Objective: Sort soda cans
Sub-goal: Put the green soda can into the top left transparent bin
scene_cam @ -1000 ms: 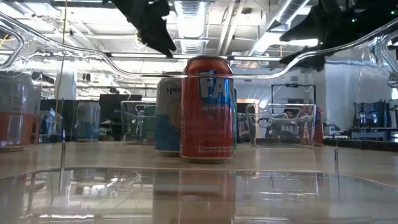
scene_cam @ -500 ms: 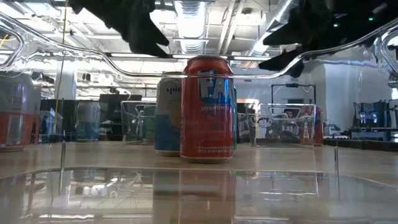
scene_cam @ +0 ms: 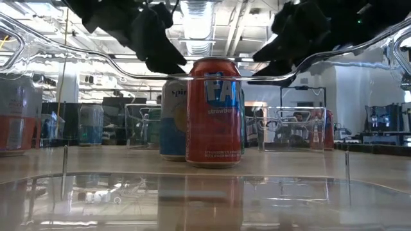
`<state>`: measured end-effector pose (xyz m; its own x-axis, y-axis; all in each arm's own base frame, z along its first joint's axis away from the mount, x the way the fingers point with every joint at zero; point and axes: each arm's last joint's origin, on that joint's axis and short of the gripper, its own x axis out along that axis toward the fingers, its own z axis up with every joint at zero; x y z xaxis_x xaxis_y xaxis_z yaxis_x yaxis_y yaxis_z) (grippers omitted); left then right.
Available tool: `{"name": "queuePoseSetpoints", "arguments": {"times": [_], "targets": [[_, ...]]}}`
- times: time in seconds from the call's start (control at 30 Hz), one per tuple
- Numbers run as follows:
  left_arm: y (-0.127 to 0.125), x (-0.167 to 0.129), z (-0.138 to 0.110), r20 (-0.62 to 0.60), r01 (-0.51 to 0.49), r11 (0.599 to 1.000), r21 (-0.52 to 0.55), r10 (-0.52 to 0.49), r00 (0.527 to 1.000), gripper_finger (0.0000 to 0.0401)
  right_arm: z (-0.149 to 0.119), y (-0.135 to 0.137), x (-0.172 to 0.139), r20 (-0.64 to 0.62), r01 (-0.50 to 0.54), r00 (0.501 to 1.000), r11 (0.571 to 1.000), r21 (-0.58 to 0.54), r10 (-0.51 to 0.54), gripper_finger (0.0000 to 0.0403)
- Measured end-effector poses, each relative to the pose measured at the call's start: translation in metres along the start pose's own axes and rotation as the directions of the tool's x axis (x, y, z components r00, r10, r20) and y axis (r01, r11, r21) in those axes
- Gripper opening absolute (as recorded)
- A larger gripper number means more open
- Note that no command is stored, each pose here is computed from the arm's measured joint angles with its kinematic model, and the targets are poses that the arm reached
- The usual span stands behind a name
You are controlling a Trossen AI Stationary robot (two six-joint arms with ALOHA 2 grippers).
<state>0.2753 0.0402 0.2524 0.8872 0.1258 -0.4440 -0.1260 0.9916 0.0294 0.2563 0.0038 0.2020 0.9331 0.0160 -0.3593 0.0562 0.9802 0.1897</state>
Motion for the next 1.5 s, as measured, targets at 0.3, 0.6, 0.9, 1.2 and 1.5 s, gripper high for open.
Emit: {"name": "queuePoseSetpoints", "arguments": {"times": [0.3,0.6,0.9,1.2,1.5], "targets": [[-0.012,0.026,0.009,0.094,0.099,0.995,-0.015,-0.097,0.991,0.0357,0.005,0.001,-0.003,0.005,0.031,0.999,0.999,-0.003,-0.031,0.0395],[-0.028,0.045,0.021,0.052,0.141,0.990,0.030,-0.142,0.988,0.0357,-0.011,0.004,0.005,-0.113,0.032,0.993,0.999,-0.011,-0.033,0.0385],[-0.030,0.047,0.019,-0.004,0.147,0.989,-0.011,-0.147,0.989,0.0357,-0.029,0.003,0.021,-0.188,0.051,0.981,0.998,0.033,-0.044,0.0348],[-0.036,0.047,0.014,-0.055,0.161,0.986,-0.051,-0.164,0.985,0.0357,-0.030,0.010,0.047,-0.226,0.040,0.974,0.999,0.024,-0.034,0.0297],[-0.039,0.046,0.010,-0.100,0.153,0.987,-0.057,-0.158,0.982,0.0357,-0.025,0.005,0.061,-0.227,0.064,0.972,0.998,0.027,-0.057,0.0286]]}}
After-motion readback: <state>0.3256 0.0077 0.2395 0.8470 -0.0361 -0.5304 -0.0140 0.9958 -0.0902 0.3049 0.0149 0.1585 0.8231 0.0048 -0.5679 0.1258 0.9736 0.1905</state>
